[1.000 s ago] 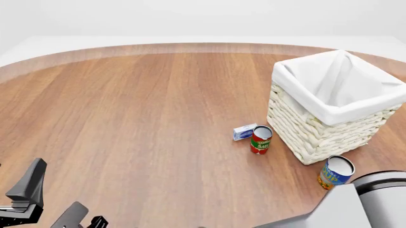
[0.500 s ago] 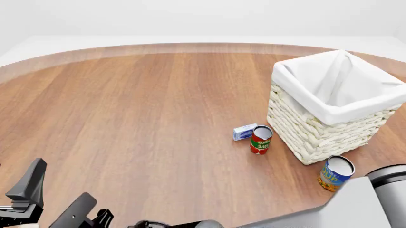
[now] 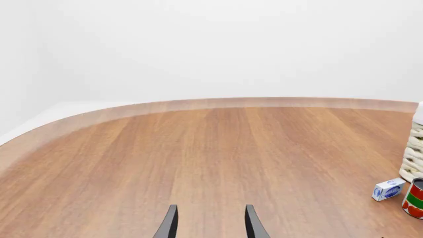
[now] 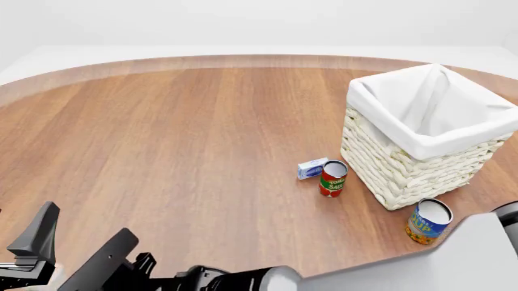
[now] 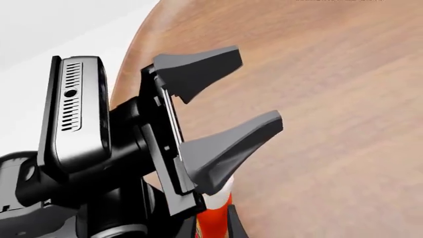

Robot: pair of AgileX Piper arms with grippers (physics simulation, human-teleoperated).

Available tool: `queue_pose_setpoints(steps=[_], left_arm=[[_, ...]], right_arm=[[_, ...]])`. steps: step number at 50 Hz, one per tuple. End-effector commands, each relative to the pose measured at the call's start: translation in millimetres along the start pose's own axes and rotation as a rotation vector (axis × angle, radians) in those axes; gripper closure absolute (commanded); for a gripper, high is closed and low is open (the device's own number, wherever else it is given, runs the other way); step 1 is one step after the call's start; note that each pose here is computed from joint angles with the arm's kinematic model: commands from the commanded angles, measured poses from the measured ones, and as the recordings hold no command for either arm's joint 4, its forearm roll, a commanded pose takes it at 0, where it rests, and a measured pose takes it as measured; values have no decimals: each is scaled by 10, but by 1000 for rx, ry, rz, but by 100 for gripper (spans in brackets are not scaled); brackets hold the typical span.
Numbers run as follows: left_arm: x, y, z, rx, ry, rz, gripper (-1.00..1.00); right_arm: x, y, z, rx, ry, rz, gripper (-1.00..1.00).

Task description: Pick up the ketchup, and put it in the basket.

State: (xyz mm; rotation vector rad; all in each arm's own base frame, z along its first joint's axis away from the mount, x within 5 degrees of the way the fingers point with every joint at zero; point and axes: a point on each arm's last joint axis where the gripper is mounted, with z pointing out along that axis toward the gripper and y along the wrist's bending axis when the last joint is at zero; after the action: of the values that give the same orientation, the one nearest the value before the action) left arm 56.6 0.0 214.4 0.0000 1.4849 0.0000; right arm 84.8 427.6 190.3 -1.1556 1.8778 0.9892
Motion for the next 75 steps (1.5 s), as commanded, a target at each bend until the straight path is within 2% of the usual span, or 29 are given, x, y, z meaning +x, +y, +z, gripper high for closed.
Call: queue_pose_setpoints(steps=[1,37,51,75], left_arm=[[0,0,0,0,0,0,-100],[0,0,0,0,0,0,-100],[0,0,0,0,0,0,-100],[0,0,0,0,0,0,-100]], right_arm=[[-53,-60,-58,10,-21,26,100],[-113,-391,-124,76,-44,84,100],[-216,-465,-245,91,-76,91,100],[-457,-745,-476,155,-136,111,100]])
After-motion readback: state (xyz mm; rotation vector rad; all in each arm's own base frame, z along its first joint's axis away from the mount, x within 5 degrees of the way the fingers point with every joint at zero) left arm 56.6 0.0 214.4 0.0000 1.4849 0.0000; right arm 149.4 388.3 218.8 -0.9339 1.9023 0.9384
